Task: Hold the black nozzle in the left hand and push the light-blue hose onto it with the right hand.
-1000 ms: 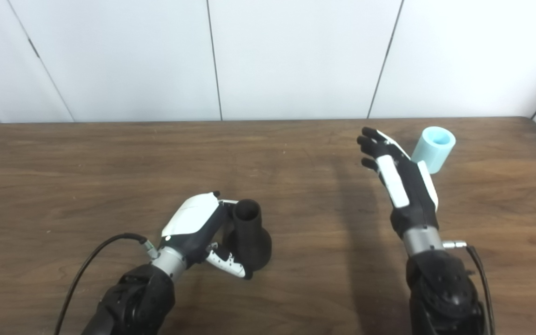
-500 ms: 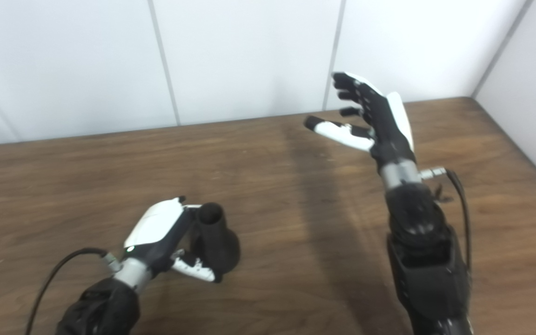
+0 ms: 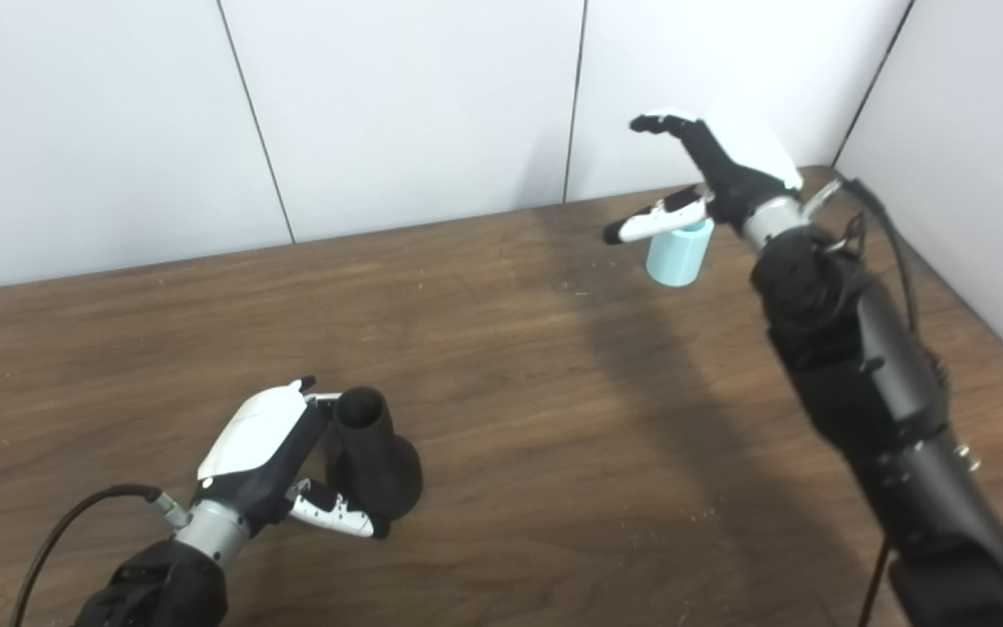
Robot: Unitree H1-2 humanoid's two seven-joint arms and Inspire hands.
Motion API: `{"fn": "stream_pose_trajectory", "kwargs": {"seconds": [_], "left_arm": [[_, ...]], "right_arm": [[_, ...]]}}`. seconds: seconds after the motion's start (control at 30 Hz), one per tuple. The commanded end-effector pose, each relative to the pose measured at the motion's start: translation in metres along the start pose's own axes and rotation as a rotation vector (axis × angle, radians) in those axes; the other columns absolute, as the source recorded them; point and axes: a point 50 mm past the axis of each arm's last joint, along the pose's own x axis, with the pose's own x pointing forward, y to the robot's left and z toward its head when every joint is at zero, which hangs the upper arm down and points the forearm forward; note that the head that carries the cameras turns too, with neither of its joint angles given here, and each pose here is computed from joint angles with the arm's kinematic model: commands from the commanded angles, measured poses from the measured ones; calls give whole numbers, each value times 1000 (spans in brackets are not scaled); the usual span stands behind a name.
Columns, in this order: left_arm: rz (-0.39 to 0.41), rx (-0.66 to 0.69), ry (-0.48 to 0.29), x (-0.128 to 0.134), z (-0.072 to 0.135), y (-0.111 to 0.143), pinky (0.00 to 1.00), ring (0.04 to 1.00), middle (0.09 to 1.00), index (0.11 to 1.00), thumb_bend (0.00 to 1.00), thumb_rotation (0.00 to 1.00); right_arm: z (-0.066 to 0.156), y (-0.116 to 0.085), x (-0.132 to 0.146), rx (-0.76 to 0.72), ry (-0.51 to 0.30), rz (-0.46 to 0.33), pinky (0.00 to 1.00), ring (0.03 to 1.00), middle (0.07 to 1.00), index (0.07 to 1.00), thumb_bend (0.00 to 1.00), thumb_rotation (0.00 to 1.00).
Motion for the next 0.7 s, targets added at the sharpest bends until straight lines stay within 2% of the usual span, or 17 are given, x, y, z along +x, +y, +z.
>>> {"fn": "stream_pose_trajectory", "kwargs": {"seconds": [0.0, 0.33, 0.5, 0.67], "left_arm": [[-171, -9, 72, -12, -23, -31, 1000, 805, 493, 479, 525, 0], [-168, 2, 84, -14, -35, -24, 1000, 810, 494, 480, 524, 0], [-173, 6, 87, -15, -38, -22, 1000, 807, 492, 480, 525, 0], [-173, -2, 87, -15, -39, -22, 1000, 801, 547, 442, 515, 0]], "right_arm": [[13, -31, 14, -54, -28, -77, 860, 926, 880, 844, 851, 285], [10, -29, 62, -65, 106, 49, 861, 943, 932, 891, 976, 234], [5, -24, 74, -77, 149, 86, 912, 951, 938, 892, 972, 171], [3, -17, 82, -100, 177, 125, 931, 958, 942, 896, 978, 186]]}}
